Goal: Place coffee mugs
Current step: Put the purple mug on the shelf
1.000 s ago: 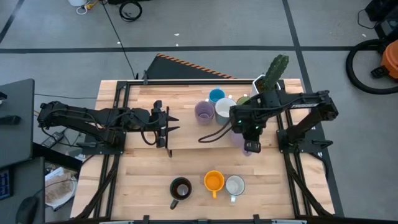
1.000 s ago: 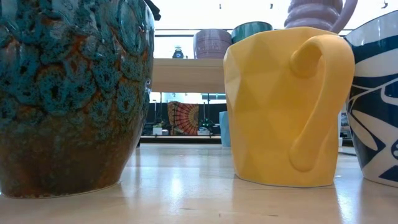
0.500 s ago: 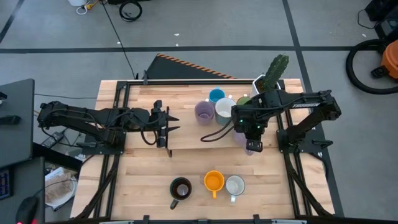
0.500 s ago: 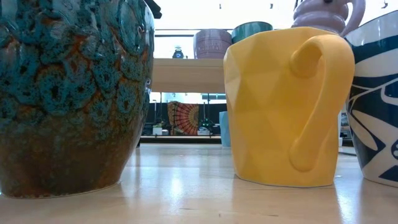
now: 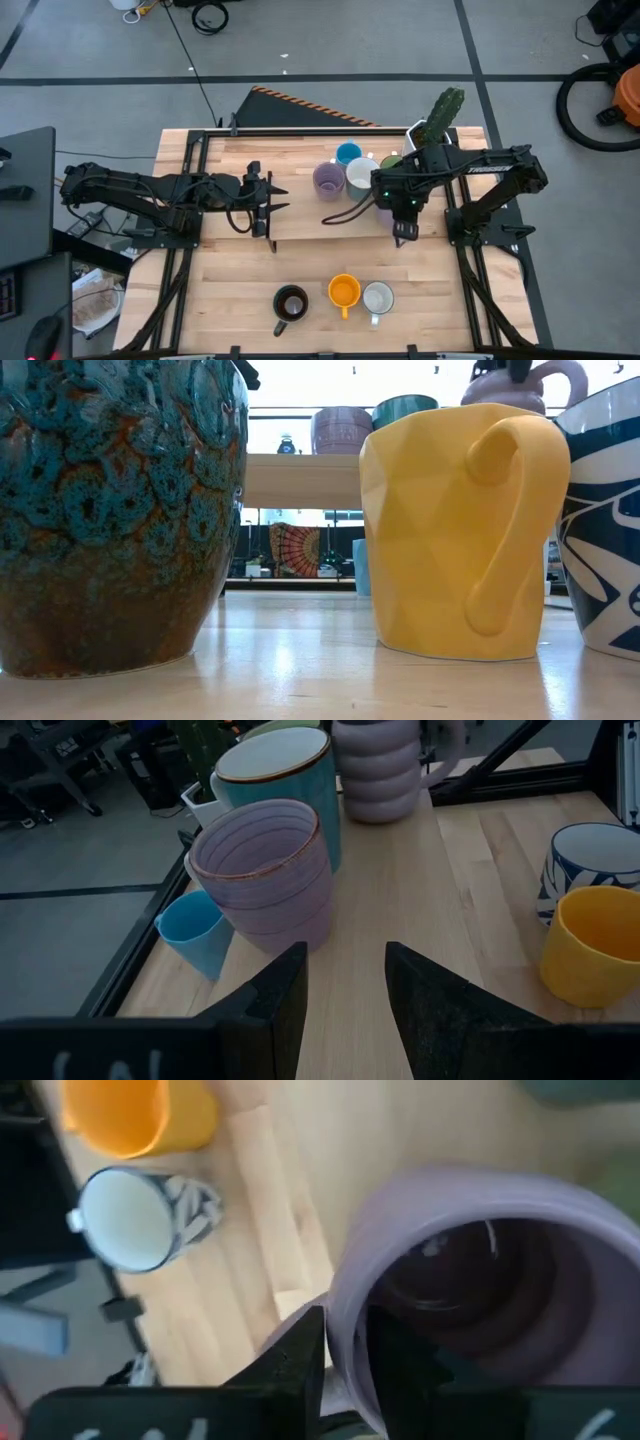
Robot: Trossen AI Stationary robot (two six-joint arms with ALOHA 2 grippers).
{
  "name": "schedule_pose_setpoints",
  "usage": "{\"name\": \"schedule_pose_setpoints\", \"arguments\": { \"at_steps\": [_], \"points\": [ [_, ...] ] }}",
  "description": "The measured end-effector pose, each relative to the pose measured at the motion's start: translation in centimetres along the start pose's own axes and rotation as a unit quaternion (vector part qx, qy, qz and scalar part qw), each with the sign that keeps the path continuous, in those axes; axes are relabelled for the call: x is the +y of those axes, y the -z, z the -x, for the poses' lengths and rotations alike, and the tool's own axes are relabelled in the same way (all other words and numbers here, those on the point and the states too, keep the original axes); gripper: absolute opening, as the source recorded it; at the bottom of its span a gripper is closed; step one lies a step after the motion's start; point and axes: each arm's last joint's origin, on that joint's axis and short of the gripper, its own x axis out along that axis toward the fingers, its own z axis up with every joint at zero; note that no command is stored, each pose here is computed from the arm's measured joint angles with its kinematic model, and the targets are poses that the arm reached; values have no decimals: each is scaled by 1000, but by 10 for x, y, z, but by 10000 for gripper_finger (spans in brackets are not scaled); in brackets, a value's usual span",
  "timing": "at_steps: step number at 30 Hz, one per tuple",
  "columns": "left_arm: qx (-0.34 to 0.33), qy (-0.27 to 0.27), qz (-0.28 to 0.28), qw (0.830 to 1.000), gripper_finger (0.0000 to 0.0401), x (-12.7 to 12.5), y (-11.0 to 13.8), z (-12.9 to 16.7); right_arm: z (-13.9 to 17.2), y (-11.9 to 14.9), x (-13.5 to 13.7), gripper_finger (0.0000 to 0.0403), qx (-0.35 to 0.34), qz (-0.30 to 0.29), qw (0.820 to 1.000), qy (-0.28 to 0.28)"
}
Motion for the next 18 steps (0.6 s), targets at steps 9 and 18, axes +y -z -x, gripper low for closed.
{"name": "schedule_pose_setpoints", "arguments": {
  "at_steps": [9,18],
  "points": [
    [0,0,1,1000,141,0,0,0,1,-2,-5,106,0,-23,1000,-13],
    [-1,15,7,1000,141,-1,0,0,21,-2,-1,118,-35,-15,999,-35]
  ]
}}
